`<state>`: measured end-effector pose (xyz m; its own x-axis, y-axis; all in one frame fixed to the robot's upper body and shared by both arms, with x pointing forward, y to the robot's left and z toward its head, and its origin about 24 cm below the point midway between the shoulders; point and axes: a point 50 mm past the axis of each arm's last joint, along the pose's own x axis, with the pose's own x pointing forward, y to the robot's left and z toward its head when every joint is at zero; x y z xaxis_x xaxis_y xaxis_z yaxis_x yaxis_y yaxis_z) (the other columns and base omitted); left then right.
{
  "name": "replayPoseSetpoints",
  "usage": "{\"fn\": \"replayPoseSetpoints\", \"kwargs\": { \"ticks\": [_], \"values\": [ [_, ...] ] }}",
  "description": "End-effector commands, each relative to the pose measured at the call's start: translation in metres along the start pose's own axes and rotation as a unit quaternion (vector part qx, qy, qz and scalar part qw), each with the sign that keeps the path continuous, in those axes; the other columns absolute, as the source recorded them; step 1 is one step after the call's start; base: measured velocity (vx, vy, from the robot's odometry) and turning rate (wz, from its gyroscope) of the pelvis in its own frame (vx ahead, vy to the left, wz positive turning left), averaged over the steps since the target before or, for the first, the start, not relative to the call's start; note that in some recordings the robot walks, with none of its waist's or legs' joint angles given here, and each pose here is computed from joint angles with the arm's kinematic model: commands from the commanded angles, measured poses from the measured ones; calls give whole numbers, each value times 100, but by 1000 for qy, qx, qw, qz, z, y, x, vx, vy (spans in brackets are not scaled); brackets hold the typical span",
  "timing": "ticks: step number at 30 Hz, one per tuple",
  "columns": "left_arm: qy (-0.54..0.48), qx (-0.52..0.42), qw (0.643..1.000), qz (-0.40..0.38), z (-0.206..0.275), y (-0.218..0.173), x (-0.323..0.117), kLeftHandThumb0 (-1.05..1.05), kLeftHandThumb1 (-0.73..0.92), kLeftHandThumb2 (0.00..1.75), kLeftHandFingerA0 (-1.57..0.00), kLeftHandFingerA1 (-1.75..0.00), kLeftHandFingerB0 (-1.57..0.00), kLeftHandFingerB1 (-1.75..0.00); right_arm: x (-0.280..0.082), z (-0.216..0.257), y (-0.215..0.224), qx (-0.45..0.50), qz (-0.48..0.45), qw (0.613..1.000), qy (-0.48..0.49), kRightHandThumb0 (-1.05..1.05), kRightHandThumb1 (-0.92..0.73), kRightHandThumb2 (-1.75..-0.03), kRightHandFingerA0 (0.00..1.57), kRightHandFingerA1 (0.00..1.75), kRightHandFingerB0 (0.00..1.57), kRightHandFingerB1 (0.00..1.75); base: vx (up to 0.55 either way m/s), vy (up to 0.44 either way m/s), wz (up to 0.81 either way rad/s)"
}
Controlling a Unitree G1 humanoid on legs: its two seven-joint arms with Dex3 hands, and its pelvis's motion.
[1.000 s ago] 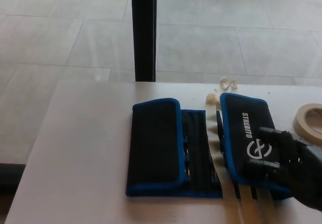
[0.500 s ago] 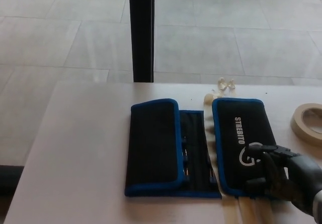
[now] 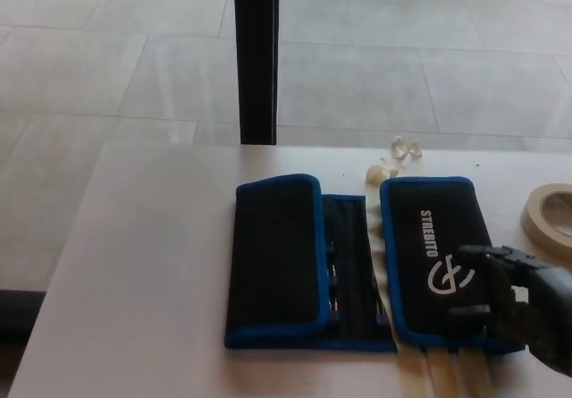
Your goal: The robot uses its right hand to lift an edge of the toolkit kept in middle of the desk and make one fold in it
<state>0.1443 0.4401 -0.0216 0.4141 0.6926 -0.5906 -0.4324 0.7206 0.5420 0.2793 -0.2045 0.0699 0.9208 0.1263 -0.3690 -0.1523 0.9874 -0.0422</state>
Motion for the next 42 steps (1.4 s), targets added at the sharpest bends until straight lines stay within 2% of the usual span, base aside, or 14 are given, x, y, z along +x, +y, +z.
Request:
{"fn": "replayPoseSetpoints", "kwargs": {
  "ticks": [1,3,9,21,22,26,27,28,30,36,37,39,40,42],
  "values": [
    [2,5,1000,7,1,9,0,-72,87,65,-53,-67,-38,-50,-22,27,-5,164,97,981,25,-58,-62,-95,49,60,32,52,0,0,0],
    [3,7,1000,7,1,9,0,-71,87,66,-52,-68,-38,-50,-28,37,-9,184,110,977,10,-55,-79,-64,55,48,35,39,0,0,0],
    [6,7,1000,9,-1,9,0,-71,86,65,-53,-66,-41,-50,-48,65,-31,223,126,966,-42,-56,-82,-64,49,49,34,39,0,0,0],
    [4,12,1000,8,-1,11,-1,-72,87,66,-52,-67,-38,-51,-120,67,-196,317,-252,888,-216,-54,-78,-64,56,54,43,42,0,0,0],
    [5,3,1000,8,-2,11,-1,-72,87,65,-52,-68,-37,-51,-131,55,-218,316,-351,855,-215,-63,-67,-61,89,56,60,46,0,0,0],
    [9,-13,1000,8,-6,10,-1,-71,86,66,-51,-67,-37,-50,-162,15,-251,382,-470,762,-228,-73,-71,-62,84,72,53,69,0,0,0],
    [9,-13,1000,8,-7,10,-1,-71,87,66,-52,-66,-36,-49,-165,10,-254,392,-476,752,-232,-70,-58,-107,81,84,44,73,0,0,0],
    [9,-10,1000,8,-7,10,-1,-71,86,66,-53,-66,-34,-49,-171,-4,-259,422,-497,721,-237,-74,-77,-63,85,90,48,85,0,0,0],
    [10,-12,1000,9,-7,9,-1,-71,86,66,-53,-70,-34,-50,-182,-31,-266,456,-521,683,-233,-75,-82,-63,101,98,33,87,0,0,0],
    [9,-11,1000,2,-9,6,-1,-72,87,65,-53,-69,-40,-55,-205,-95,-260,534,-583,562,-242,-73,-90,-66,62,112,10,82,0,0,0],
    [12,-10,1000,4,-10,6,-1,-72,87,65,-53,-67,-40,-53,-205,-105,-256,541,-584,557,-238,-75,-71,-104,60,102,7,70,0,0,0],
    [12,-13,1000,3,-11,5,-1,-72,87,65,-53,-67,-39,-51,-203,-110,-256,547,-592,546,-227,-73,-92,-65,61,115,3,85,0,0,0],
    [11,-13,1000,2,-11,4,-1,-73,88,66,-52,-68,-39,-53,-204,-120,-254,559,-599,530,-219,-74,-67,-111,71,110,10,70,0,0,0],
    [10,-14,1000,0,-11,4,-1,-73,88,66,-52,-68,-38,-51,-209,-134,-251,569,-606,514,-211,-75,-91,-65,53,120,0,91,0,0,0]
  ]
}}
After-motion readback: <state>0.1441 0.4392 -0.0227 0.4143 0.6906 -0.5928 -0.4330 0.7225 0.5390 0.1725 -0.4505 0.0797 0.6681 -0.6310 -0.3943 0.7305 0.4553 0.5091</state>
